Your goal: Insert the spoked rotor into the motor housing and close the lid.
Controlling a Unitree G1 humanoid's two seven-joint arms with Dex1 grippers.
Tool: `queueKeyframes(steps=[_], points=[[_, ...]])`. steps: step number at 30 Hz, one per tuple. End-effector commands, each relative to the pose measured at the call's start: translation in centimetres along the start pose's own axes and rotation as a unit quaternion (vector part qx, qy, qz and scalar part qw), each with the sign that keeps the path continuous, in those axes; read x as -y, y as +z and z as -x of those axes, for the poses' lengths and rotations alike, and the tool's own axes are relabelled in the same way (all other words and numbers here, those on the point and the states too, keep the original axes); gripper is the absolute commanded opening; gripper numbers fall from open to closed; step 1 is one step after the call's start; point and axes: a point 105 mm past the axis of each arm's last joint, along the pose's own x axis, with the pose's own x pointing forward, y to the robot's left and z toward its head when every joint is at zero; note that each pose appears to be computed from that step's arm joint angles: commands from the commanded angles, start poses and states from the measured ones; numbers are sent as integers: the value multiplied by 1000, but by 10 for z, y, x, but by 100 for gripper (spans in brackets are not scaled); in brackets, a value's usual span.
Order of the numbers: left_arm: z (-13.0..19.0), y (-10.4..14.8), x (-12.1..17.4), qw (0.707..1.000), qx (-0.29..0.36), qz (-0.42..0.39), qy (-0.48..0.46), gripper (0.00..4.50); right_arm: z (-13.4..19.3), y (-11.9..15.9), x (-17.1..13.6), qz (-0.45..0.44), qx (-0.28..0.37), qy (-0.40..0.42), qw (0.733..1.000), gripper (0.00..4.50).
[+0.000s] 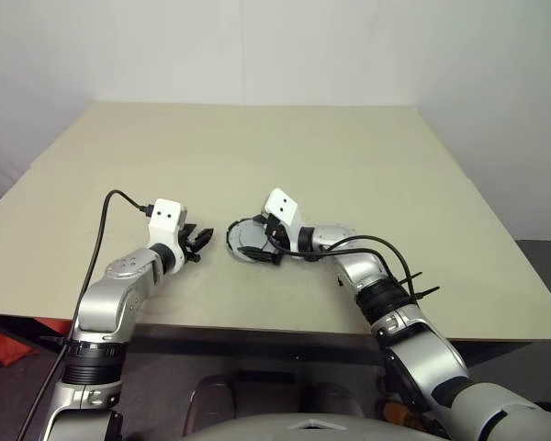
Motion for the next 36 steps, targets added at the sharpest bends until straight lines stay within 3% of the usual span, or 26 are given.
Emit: queueKeyframes(steps=[1,5,36], points=[[4,16,-1,999,29,-14,5,237,4,14,6,9,13,-2,1000,406],[4,16,-1,1000,28,-12,5,237,5,12,7,13,7,-6,1000,298],[14,10,-13,1000,22,-9,18,237,-3,27,6,-47,-11,1,999,298]])
